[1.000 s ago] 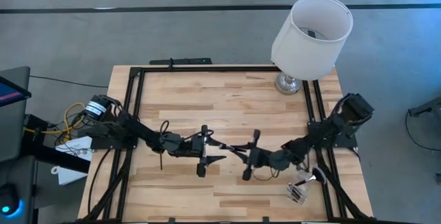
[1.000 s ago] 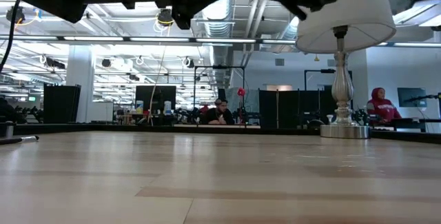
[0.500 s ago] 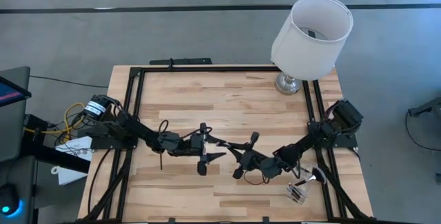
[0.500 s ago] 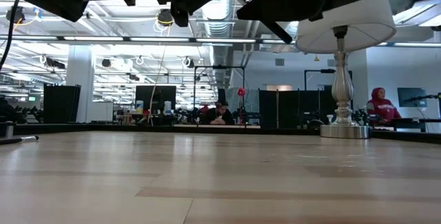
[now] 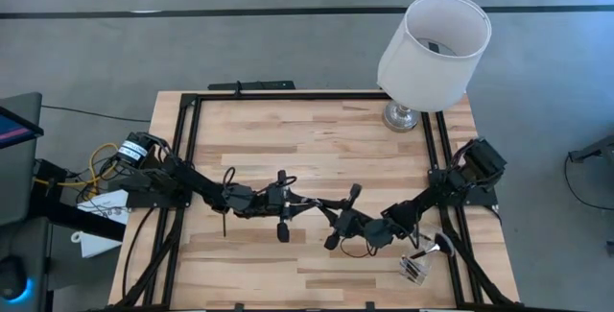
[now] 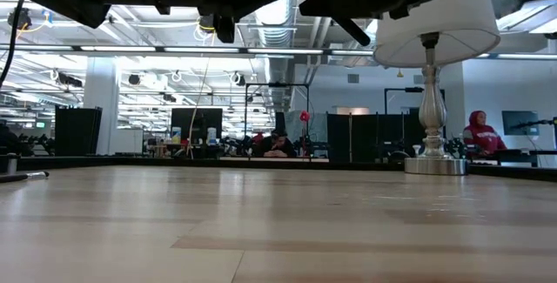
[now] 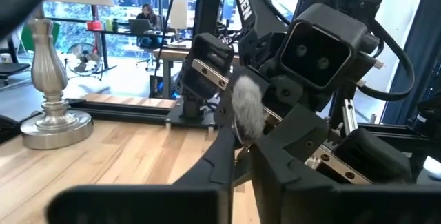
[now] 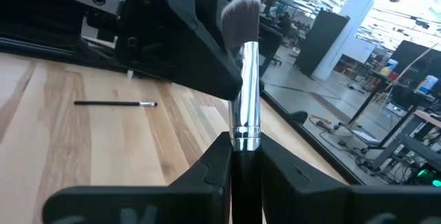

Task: Pick & Place Makeup Brushes
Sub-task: Put the black foundation brush into the transparent organizer

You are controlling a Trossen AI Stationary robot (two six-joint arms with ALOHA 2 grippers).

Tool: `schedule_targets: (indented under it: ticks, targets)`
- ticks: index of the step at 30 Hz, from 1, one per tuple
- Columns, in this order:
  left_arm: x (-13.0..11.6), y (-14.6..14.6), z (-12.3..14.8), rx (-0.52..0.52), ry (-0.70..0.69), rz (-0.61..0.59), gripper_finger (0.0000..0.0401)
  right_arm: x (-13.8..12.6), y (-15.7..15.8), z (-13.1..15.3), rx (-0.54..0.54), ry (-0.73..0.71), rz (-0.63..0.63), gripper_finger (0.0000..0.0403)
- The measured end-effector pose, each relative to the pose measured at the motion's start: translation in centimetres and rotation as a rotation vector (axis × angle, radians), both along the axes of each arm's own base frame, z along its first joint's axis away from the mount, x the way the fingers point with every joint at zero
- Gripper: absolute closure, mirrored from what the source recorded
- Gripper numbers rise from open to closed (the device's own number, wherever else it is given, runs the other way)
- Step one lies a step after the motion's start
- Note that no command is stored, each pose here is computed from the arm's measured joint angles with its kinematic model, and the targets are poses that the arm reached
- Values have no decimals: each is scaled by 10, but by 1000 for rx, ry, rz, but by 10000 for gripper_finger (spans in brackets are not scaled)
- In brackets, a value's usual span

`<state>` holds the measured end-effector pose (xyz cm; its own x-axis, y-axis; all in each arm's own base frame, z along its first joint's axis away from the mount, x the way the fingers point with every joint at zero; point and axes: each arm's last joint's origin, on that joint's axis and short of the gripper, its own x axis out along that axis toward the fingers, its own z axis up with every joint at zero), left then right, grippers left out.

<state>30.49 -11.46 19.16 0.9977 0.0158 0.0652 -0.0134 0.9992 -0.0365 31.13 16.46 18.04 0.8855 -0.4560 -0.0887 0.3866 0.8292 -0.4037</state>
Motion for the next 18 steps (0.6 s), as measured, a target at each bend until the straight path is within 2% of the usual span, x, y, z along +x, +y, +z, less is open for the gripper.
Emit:
schedule_targets:
  ticks: [6, 9, 13, 18]
  targets:
    - [0, -1, 0, -24, -1, -21, 297, 0, 0, -1, -3, 7, 4, 357]
    - [0, -1, 0, -26, -1, -21, 275, 0, -1, -2, -2, 19, 1, 360]
    - [0, -1, 1, -28, -7, -21, 275, 0, -1, -3, -3, 25, 0, 368]
    - [0, -1, 1, -29, -8, -15, 322, 0, -1, -4, 4, 30, 3, 358]
